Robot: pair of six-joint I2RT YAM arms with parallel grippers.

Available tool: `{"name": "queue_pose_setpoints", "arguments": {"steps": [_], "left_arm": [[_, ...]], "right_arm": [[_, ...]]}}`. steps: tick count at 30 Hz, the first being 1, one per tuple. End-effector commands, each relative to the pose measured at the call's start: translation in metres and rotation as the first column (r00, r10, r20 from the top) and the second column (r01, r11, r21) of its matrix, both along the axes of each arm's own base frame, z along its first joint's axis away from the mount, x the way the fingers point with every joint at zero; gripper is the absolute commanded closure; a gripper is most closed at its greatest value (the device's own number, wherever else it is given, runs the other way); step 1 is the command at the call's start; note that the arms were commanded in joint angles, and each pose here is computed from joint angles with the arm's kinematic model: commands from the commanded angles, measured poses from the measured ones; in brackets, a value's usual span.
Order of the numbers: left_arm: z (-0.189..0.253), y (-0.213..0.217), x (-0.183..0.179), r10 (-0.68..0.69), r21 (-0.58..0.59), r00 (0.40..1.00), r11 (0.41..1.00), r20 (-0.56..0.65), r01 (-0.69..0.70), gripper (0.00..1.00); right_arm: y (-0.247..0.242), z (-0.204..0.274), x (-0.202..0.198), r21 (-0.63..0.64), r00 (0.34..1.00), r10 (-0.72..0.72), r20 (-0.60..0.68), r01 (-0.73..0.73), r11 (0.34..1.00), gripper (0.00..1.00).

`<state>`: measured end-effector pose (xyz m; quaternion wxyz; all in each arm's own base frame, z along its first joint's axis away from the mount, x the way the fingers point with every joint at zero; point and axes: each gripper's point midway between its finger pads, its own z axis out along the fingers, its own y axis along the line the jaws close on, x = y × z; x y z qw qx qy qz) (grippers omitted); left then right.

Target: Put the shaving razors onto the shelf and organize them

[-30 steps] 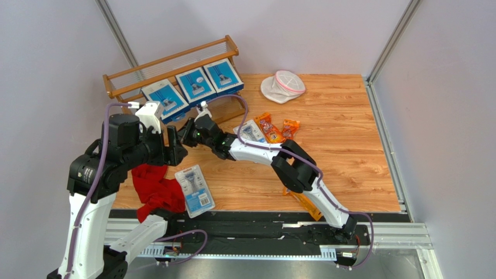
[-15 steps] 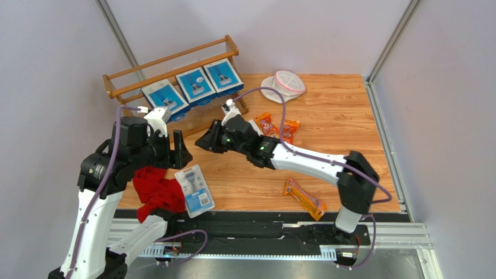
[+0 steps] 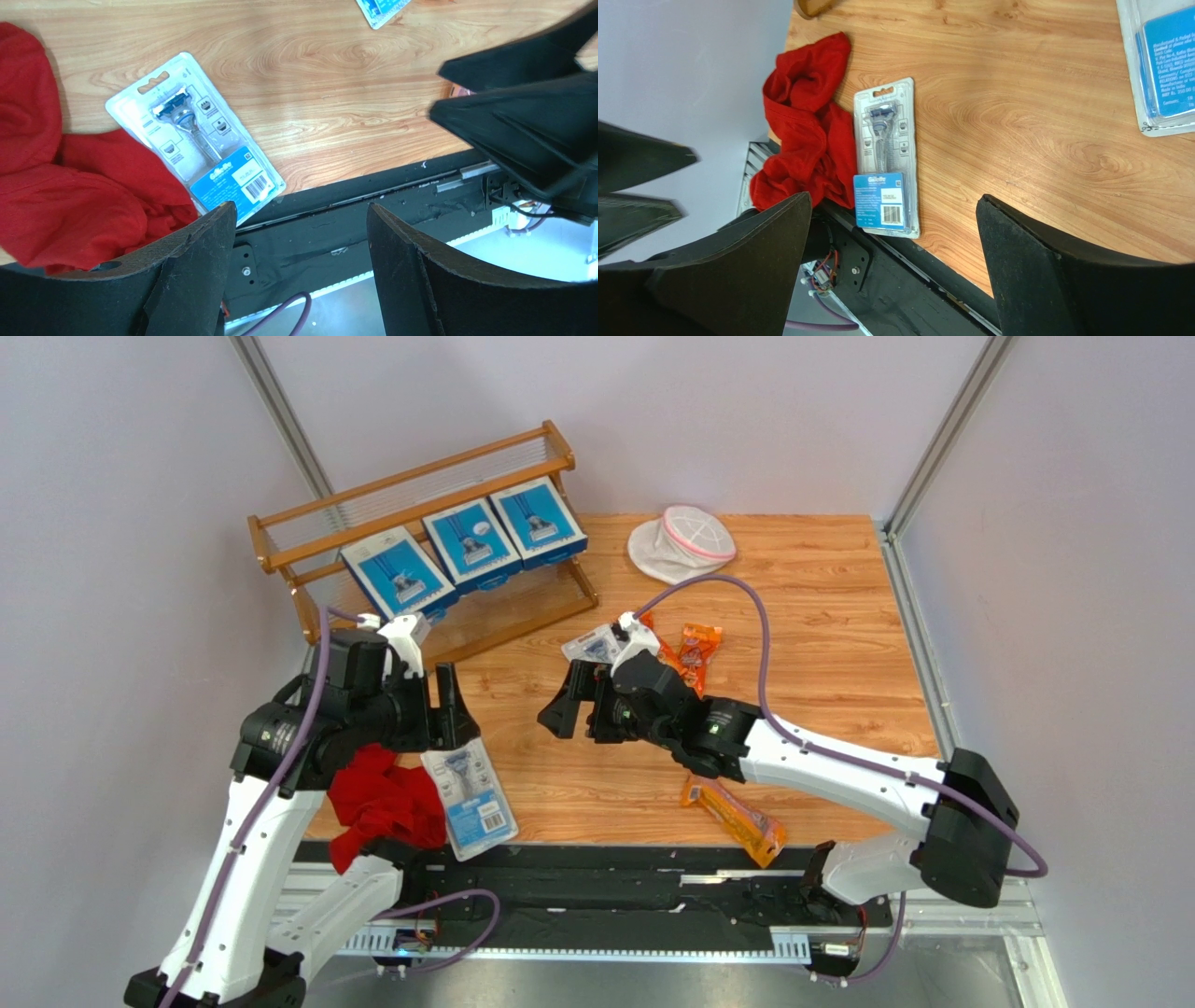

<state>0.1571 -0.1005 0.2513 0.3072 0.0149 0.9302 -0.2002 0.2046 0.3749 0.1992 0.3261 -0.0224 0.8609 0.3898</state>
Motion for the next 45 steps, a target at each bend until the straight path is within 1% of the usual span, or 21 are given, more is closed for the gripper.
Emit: {"name": "queue_pose_setpoints", "arguments": {"steps": [1, 3, 4, 5, 7, 9, 11, 13, 18, 25, 31, 34, 36, 40, 41, 44, 45], "left_arm": [[-0.016, -0.007, 0.012, 0.061, -0.050, 0.997, 0.997, -0.039, -0.063, 0.25], [-0.042, -0.006, 0.015, 0.092, -0.029, 0.991, 0.995, -0.095, -0.095, 0.27], [-0.062, -0.005, 0.013, 0.116, -0.014, 0.982, 0.993, -0.152, -0.119, 0.28], [-0.068, -0.006, 0.018, 0.125, -0.016, 0.980, 0.992, -0.154, -0.129, 0.29], [-0.093, -0.007, 0.015, 0.152, -0.002, 0.964, 0.988, -0.220, -0.156, 0.30], [-0.106, -0.008, 0.018, 0.179, 0.001, 0.953, 0.983, -0.246, -0.184, 0.31], [-0.113, -0.008, 0.019, 0.195, 0.007, 0.944, 0.980, -0.264, -0.200, 0.35], [-0.121, -0.003, 0.021, 0.251, 0.043, 0.924, 0.967, -0.290, -0.249, 0.38], [-0.148, 0.000, 0.026, 0.312, 0.090, 0.887, 0.950, -0.342, -0.299, 0.40], [-0.189, 0.007, 0.029, 0.364, 0.163, 0.853, 0.931, -0.375, -0.326, 0.39], [-0.199, 0.012, 0.029, 0.401, 0.186, 0.841, 0.916, -0.364, -0.356, 0.40], [-0.208, 0.020, 0.029, 0.435, 0.232, 0.826, 0.899, -0.360, -0.373, 0.40], [-0.221, 0.023, 0.022, 0.449, 0.257, 0.808, 0.891, -0.381, -0.374, 0.41], [-0.239, 0.027, 0.019, 0.466, 0.283, 0.798, 0.881, -0.382, -0.378, 0.41], [-0.241, 0.029, 0.018, 0.469, 0.298, 0.795, 0.878, -0.385, -0.374, 0.42], [-0.242, 0.030, 0.022, 0.462, 0.300, 0.805, 0.881, -0.371, -0.366, 0.48], [-0.241, 0.029, 0.025, 0.460, 0.299, 0.807, 0.881, -0.369, -0.366, 0.55]], "right_arm": [[-0.012, 0.025, 0.002, 0.032, 0.997, -0.030, 0.066, 0.027, 0.999, 0.08], [-0.015, 0.021, 0.000, 0.033, 0.998, -0.036, 0.055, 0.034, 0.999, 0.08], [-0.016, 0.023, -0.001, 0.042, 0.998, -0.039, 0.055, 0.036, 0.998, 0.08], [-0.018, 0.018, -0.002, 0.041, 0.998, -0.042, 0.047, 0.040, 0.998, 0.08], [-0.020, 0.017, -0.005, 0.047, 0.998, -0.042, 0.042, 0.040, 0.998, 0.07], [-0.023, 0.013, -0.006, 0.045, 0.998, -0.044, 0.037, 0.042, 0.998, 0.08], [-0.026, 0.014, -0.008, 0.051, 0.998, -0.047, 0.038, 0.045, 0.998, 0.08], [-0.027, 0.012, -0.008, 0.052, 0.998, -0.048, 0.039, 0.046, 0.998, 0.08], [-0.024, 0.010, -0.010, 0.052, 0.999, -0.033, 0.031, 0.032, 0.998, 0.08], [-0.017, 0.004, -0.013, 0.072, 1.000, -0.009, 0.015, 0.008, 0.997, 0.08], [-0.013, 0.000, -0.015, 0.080, 1.000, 0.010, 0.009, -0.011, 0.997, 0.09], [-0.011, -0.005, -0.016, 0.080, 1.000, 0.015, -0.004, -0.015, 0.997, 0.09], [-0.009, -0.007, -0.016, 0.082, 1.000, 0.024, -0.010, -0.023, 0.996, 0.09], [-0.005, -0.012, -0.017, 0.080, 0.999, 0.034, -0.019, -0.033, 0.996, 0.09], [-0.004, -0.014, -0.018, 0.077, 0.999, 0.041, -0.025, -0.039, 0.996, 0.09], [-0.003, -0.016, -0.018, 0.076, 0.999, 0.045, -0.028, -0.043, 0.996, 0.09], [-0.003, -0.018, -0.019, 0.074, 0.998, 0.048, -0.031, -0.046, 0.996, 0.09]]}}
